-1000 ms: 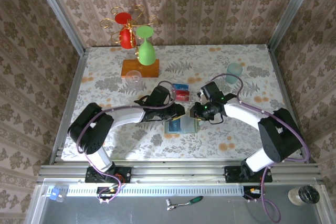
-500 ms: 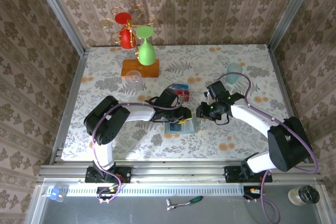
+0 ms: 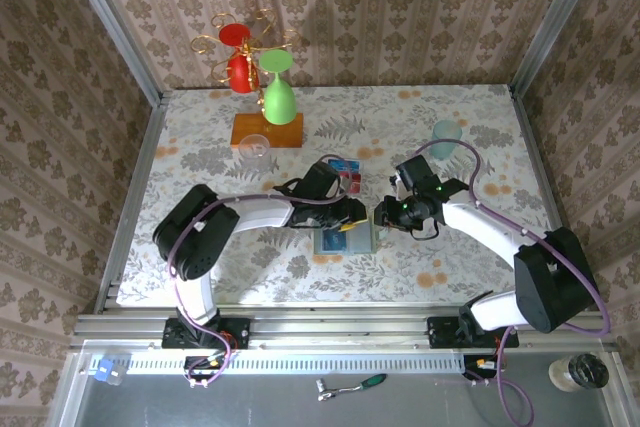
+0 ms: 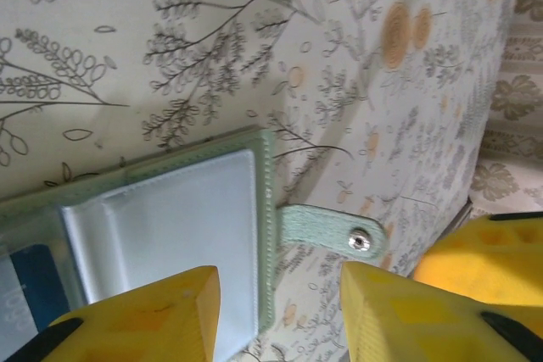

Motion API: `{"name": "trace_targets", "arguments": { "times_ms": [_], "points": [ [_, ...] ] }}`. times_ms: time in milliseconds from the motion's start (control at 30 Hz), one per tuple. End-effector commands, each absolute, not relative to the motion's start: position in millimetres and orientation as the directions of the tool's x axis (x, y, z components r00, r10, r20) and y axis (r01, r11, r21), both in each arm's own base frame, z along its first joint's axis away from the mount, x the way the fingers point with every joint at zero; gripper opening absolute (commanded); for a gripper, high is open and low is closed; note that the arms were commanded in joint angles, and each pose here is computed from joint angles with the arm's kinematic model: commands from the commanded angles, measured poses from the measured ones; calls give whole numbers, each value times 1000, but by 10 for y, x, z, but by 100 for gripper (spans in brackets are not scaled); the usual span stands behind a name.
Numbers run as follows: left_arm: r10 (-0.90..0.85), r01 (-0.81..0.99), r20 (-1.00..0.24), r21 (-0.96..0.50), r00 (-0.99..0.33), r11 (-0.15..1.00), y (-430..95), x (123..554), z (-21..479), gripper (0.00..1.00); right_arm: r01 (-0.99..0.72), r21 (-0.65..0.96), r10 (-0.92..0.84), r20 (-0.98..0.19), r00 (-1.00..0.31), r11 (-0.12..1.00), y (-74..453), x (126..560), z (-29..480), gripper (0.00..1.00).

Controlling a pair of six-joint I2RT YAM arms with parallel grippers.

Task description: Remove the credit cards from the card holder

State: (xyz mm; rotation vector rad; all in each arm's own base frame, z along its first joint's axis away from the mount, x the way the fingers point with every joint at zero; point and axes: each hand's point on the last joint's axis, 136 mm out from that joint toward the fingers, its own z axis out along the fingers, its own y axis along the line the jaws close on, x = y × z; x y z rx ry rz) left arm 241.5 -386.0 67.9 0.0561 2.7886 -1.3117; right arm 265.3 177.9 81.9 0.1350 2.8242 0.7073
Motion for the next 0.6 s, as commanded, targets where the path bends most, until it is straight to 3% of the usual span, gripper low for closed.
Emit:
{"name": "trace_targets", "arguments": {
  "times_ms": [0, 567],
  "points": [
    [-9, 93, -127, -774, -992, 626, -3760, 2478, 875, 42, 40, 511, 147, -170, -974, 859, 1864, 2655, 822, 31],
    [-139, 29, -158, -755, -978, 655, -3054, 2511, 842, 40, 51, 391, 94, -92, -991, 919, 1977, 2687, 369, 33]
  ]
}}
